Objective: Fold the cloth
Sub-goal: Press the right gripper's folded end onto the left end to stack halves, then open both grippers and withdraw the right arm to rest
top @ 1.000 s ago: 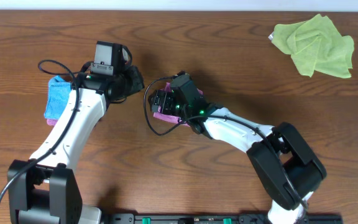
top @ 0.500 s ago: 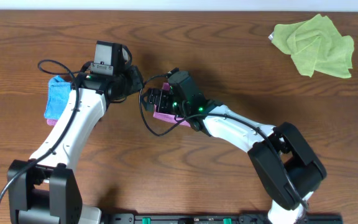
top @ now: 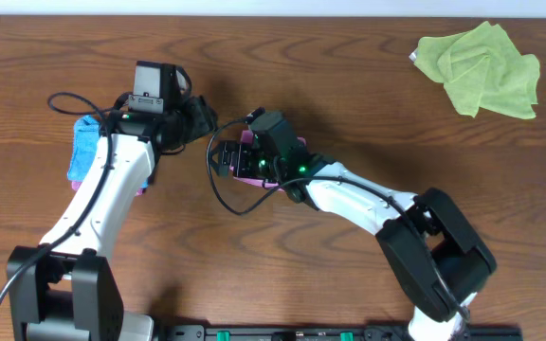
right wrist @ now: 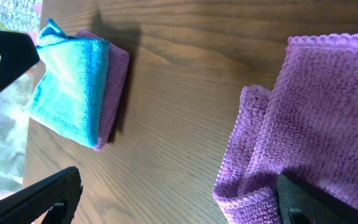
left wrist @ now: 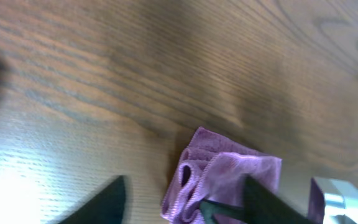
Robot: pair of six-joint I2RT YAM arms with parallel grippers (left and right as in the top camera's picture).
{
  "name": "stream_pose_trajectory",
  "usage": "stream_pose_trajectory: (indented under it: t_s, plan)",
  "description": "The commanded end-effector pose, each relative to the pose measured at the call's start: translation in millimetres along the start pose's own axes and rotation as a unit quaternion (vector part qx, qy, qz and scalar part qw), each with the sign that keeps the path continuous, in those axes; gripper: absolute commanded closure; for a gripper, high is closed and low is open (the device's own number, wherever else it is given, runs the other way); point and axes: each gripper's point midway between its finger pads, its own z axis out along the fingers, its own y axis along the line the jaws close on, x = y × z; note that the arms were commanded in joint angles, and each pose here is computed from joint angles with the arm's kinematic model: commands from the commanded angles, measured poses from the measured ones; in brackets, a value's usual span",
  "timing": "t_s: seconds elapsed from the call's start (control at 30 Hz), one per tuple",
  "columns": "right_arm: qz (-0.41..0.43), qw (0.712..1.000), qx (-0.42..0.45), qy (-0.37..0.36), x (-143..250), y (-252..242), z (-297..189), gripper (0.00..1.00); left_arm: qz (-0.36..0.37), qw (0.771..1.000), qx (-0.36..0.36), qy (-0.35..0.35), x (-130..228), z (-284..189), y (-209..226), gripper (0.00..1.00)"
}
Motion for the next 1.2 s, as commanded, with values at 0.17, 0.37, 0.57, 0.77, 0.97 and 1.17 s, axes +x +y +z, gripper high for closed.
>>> stream_pose_trajectory:
  t_s: [0.17, 0.37, 0.57, 0.77, 0.97, 1.17]
  plan:
    - [-0.044, 0.997, 0.032, -0.052, -49, -1, -49, 0.01, 0.011, 0.999, 0.014, -0.027, -11, -21, -8, 0.19]
    - [-0.061, 0.994, 0.057, -0.077, -68, -8, -80, 0.01, 0.016, 0.999, 0.02, -0.038, -14, -30, -13, 0.17]
    - [-0.076, 0.984, 0.122, -0.106, -82, -24, -145, 0.02, 0.018, 0.998, 0.026, -0.047, -16, -40, -16, 0.09]
    - [-0.09, 0.957, 0.238, -0.137, -70, -53, -255, 0.01, 0.018, 0.998, 0.026, -0.046, -13, -46, -17, 0.04]
    - [-0.087, 0.933, 0.319, -0.143, -30, -70, -333, 0.01, 0.02, 0.998, 0.048, -0.03, -6, -46, -25, 0.05]
    - [-0.067, 0.914, 0.355, -0.185, 14, -84, -388, 0.01, -0.013, 0.999, 0.046, -0.002, 7, -45, -24, 0.05]
